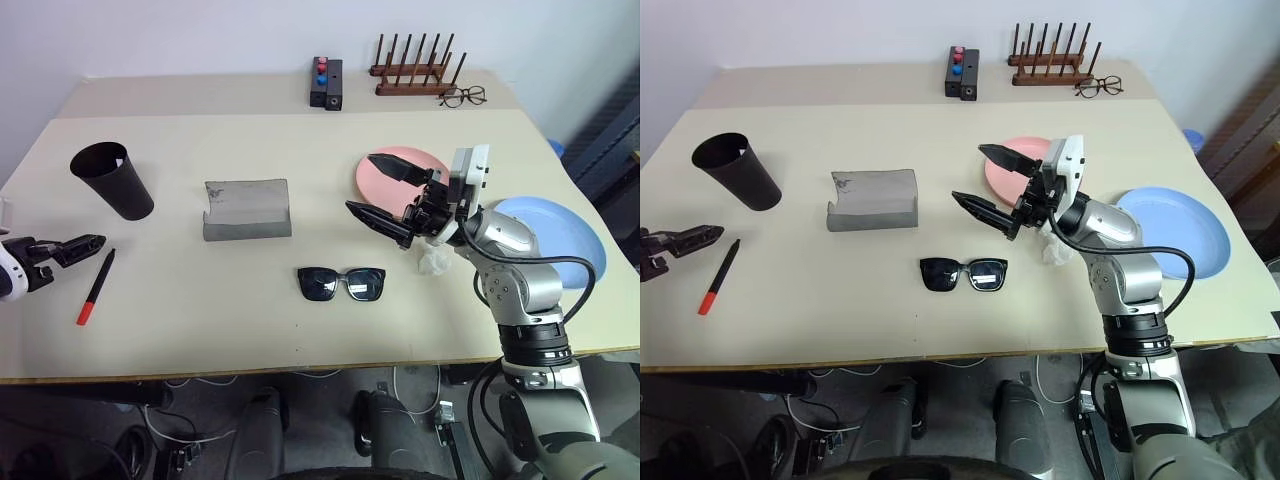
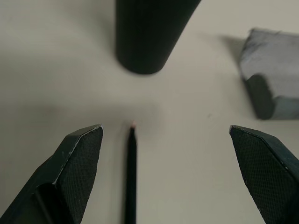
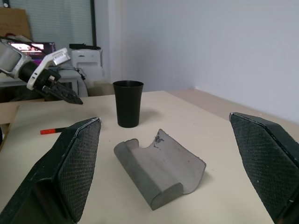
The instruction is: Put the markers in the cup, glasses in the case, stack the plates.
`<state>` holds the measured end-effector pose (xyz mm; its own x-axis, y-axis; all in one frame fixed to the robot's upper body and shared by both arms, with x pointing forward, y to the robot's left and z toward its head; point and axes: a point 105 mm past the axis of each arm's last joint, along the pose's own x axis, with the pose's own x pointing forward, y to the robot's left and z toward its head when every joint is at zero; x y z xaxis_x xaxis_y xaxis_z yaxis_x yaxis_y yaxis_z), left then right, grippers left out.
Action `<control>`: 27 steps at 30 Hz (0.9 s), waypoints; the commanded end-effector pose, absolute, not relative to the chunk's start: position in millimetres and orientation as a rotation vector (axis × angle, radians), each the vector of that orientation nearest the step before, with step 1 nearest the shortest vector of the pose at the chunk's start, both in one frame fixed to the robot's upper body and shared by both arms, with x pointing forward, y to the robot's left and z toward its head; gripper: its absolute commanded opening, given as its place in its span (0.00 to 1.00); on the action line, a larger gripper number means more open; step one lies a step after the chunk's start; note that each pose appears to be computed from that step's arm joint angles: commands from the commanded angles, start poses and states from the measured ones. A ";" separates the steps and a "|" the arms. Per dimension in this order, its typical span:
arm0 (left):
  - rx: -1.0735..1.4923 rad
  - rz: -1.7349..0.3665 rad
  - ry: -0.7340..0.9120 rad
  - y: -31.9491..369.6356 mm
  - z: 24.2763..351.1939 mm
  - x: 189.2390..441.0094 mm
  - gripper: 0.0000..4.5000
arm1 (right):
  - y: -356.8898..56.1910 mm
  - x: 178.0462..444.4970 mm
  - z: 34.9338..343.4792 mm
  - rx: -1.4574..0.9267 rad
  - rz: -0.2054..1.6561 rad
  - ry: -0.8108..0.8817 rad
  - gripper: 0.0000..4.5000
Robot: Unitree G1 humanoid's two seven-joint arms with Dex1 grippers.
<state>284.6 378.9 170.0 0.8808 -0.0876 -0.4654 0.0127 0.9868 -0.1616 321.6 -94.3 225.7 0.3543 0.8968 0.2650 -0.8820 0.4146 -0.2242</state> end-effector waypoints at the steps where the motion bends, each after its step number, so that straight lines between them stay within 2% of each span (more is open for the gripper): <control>1: -0.144 0.006 0.602 388.1 164.6 290.0 0.99 | -92.2 317.6 236.6 -0.061 1.163 -0.416 1.00; 9: -0.153 -0.001 0.770 385.1 159.0 313.5 0.99 | -93.2 315.4 236.0 -0.052 1.148 -0.410 1.00; 15: -0.100 -0.076 0.897 380.6 161.6 315.0 0.99 | -95.1 313.9 234.3 -0.048 1.129 -0.405 1.00; 21: -0.064 -0.192 1.048 371.0 150.3 306.9 0.99 | -95.4 313.7 234.6 -0.048 1.121 -0.405 1.00; 27: -0.005 -0.168 1.065 378.6 151.6 313.1 0.99 | -96.1 313.1 234.0 -0.049 1.117 -0.398 1.00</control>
<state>311.5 371.5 143.1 0.4558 -0.1778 -0.8721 0.1360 0.9823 -0.1292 320.3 -95.9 221.2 0.3997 0.8811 0.2529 -0.8713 0.4508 -0.1938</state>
